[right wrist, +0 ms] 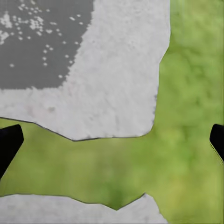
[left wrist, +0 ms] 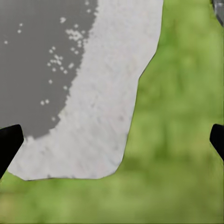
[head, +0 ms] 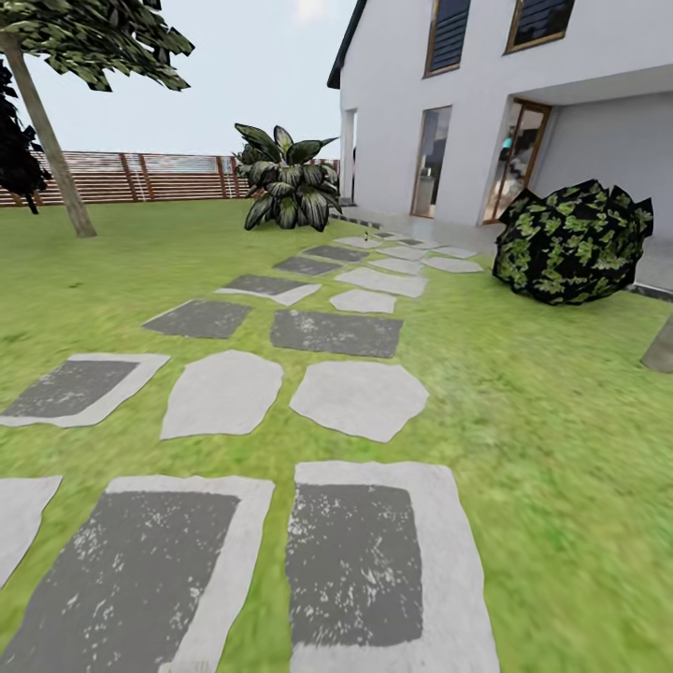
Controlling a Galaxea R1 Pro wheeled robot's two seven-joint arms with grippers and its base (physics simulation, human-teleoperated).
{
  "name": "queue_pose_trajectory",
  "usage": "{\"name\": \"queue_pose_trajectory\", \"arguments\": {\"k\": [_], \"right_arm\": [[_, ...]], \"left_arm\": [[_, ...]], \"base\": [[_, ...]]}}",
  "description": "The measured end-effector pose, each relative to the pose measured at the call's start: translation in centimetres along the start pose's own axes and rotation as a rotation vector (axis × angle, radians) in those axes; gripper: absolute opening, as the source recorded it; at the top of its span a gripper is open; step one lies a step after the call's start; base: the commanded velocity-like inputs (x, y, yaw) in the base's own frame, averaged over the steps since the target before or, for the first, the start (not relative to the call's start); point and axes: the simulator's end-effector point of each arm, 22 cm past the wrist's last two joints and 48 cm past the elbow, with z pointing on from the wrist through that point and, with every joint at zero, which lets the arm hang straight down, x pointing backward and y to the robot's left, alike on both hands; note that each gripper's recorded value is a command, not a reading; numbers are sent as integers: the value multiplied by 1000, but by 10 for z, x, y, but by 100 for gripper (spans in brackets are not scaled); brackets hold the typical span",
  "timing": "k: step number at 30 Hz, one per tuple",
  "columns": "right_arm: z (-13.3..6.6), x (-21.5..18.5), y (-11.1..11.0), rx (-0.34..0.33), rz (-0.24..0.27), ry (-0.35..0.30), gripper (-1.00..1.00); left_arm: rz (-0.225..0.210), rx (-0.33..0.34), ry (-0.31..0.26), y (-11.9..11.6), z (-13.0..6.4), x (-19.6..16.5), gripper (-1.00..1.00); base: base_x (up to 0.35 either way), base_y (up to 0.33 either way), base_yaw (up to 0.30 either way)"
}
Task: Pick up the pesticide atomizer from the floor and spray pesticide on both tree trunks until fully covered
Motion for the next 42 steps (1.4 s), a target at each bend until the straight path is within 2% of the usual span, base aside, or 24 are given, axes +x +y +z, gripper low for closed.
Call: {"name": "queue_pose_trajectory", "arguments": {"k": [9,42], "right_arm": [[-2,11,1,-2,-4,23,100],[-2,11,1,-2,-4,23,100]], "left_arm": [[0,0,0,0,0,0,100],[0,0,0,0,0,0,100]], "base": [[340,0,0],[340,0,0]]}}
